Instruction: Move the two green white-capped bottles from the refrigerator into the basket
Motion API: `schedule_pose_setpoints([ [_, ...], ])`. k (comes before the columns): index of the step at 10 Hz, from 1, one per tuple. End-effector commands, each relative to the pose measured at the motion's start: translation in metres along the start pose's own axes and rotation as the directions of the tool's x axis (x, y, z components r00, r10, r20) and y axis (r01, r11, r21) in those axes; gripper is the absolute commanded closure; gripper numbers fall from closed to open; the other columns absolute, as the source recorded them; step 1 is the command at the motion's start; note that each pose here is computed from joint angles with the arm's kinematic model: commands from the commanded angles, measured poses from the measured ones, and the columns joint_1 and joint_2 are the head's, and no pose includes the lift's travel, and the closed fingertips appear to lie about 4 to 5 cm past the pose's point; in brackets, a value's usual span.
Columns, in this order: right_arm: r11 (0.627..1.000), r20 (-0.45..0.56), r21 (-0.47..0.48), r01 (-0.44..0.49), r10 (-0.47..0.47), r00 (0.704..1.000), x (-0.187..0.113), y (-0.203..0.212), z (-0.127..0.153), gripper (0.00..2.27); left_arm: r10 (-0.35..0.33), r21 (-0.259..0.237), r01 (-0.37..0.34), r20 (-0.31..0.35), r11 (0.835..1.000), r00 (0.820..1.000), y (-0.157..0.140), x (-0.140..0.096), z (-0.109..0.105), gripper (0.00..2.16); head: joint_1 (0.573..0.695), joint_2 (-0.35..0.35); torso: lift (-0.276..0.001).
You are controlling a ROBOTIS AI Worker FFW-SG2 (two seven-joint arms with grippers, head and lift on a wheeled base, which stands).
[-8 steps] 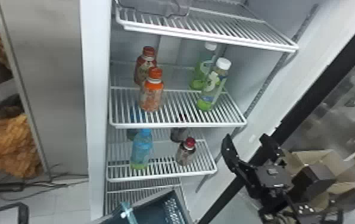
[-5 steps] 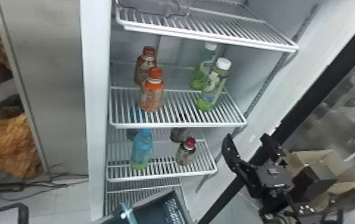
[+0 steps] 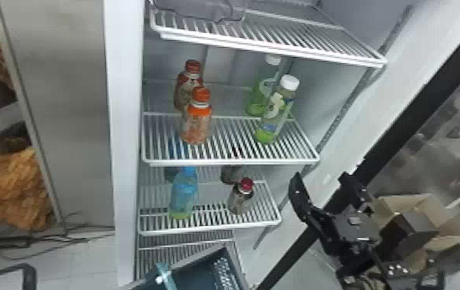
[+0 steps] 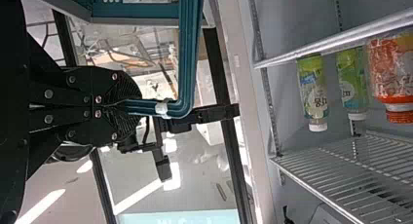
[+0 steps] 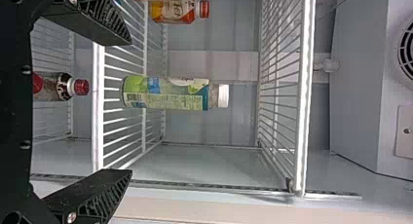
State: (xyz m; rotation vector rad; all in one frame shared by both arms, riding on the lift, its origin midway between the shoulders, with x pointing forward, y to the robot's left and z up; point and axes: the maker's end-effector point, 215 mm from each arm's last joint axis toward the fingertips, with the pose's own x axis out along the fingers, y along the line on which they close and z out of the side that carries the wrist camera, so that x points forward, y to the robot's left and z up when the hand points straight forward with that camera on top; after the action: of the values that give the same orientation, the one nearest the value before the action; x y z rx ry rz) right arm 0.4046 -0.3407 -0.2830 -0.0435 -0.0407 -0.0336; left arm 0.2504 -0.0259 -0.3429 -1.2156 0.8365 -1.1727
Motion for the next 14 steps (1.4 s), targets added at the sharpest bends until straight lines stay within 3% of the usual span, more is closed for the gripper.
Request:
schedule_pose_setpoints([
  [1,1.000,0.008,-0.001,0.004,-0.004,1.000,0.004,-0.002,0.002,0.09,-0.001,0.002,0.001,0.000,1.000,1.000,0.000,0.000,0.001,1.21,0.695,-0.350,-0.004],
  [4,1.000,0.017,-0.001,0.022,-0.022,1.000,0.020,-0.013,-0.002,0.07,-0.004,-0.001,0.004,-0.001,1.000,1.000,-0.001,0.000,0.000,1.21,0.695,-0.350,-0.004],
  [8,1.000,0.006,0.011,0.025,-0.025,1.000,0.066,-0.017,-0.026,0.05,-0.004,-0.004,0.004,-0.003,1.000,1.000,-0.001,0.001,-0.001,1.21,0.695,-0.350,-0.004],
  [14,1.000,0.033,0.007,0.004,-0.004,0.999,0.136,-0.009,-0.023,0.05,-0.023,-0.011,0.023,0.003,1.000,1.000,-0.006,0.004,-0.001,1.21,0.695,-0.350,-0.004],
])
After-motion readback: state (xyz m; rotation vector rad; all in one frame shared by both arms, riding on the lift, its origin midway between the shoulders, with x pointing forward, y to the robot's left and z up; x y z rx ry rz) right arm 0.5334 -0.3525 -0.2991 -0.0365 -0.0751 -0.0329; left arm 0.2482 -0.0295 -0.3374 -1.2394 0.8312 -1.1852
